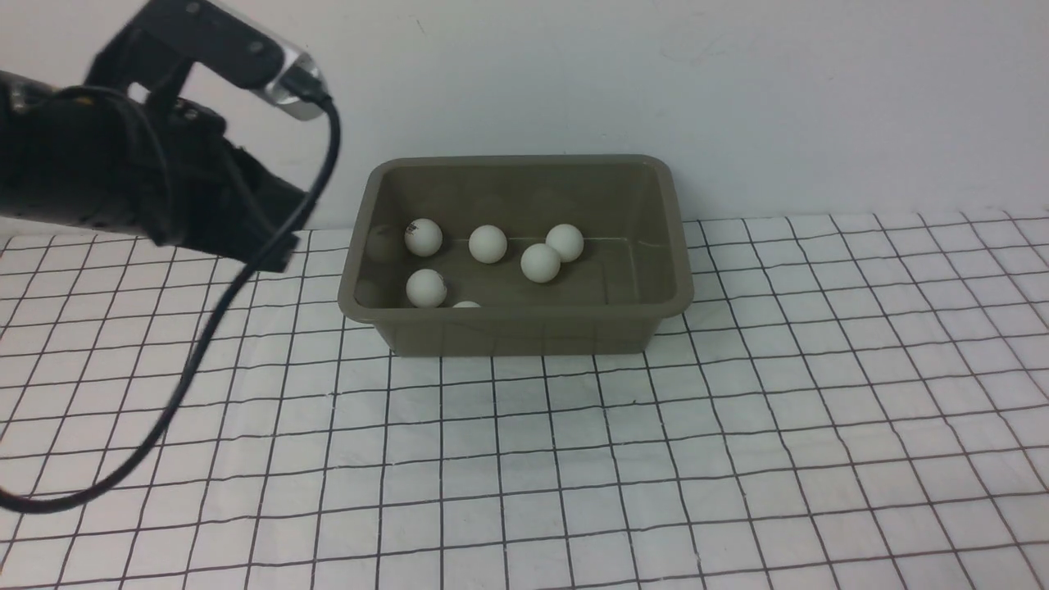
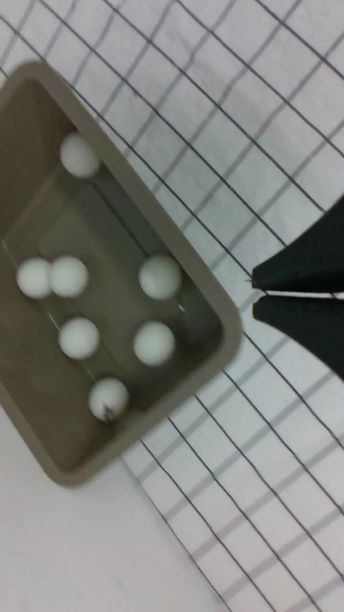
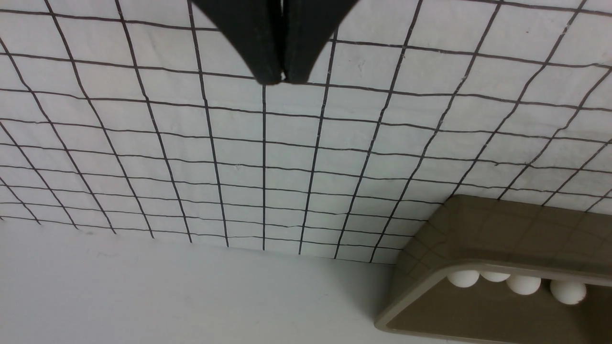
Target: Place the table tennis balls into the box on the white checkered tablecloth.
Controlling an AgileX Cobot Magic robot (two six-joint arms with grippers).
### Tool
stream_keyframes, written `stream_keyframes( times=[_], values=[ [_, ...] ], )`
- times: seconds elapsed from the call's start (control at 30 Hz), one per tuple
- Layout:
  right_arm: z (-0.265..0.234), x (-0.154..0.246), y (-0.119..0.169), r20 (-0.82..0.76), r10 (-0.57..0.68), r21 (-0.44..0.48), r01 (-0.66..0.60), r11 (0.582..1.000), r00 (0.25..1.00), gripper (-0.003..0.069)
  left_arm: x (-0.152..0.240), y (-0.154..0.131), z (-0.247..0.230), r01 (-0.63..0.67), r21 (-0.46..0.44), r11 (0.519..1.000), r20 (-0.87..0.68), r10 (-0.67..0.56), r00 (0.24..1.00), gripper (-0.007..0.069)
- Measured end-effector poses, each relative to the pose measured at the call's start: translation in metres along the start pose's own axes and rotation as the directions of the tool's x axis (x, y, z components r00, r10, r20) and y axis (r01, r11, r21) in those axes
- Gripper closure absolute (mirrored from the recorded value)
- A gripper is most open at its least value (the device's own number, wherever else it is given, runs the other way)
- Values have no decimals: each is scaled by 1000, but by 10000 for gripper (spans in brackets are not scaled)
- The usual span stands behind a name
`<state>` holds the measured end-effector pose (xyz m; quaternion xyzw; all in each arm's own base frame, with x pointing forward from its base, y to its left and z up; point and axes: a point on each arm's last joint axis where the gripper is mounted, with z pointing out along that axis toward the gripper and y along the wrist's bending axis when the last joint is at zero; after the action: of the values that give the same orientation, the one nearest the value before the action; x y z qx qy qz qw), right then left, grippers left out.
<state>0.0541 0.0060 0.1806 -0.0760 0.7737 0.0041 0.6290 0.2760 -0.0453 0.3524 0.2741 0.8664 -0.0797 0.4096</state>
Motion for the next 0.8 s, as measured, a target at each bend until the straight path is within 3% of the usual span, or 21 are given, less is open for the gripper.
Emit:
stream_keyframes(
  times=[0.2,0.4,0.67,0.8],
  values=[
    [0,0,0,0,0,0,0,1000,1000,673,16,14,-42,85,-190,978,-89,-103,991,629],
    [0,0,0,0,0,0,0,1000,1000,673,39,-2,-103,160,-375,913,-94,-209,973,629],
    [0,0,0,0,0,0,0,1000,1000,673,94,-44,-134,201,-419,885,70,-190,979,629],
    [0,0,0,0,0,0,0,1000,1000,673,146,-61,-126,301,-473,828,216,-222,951,629]
  ],
)
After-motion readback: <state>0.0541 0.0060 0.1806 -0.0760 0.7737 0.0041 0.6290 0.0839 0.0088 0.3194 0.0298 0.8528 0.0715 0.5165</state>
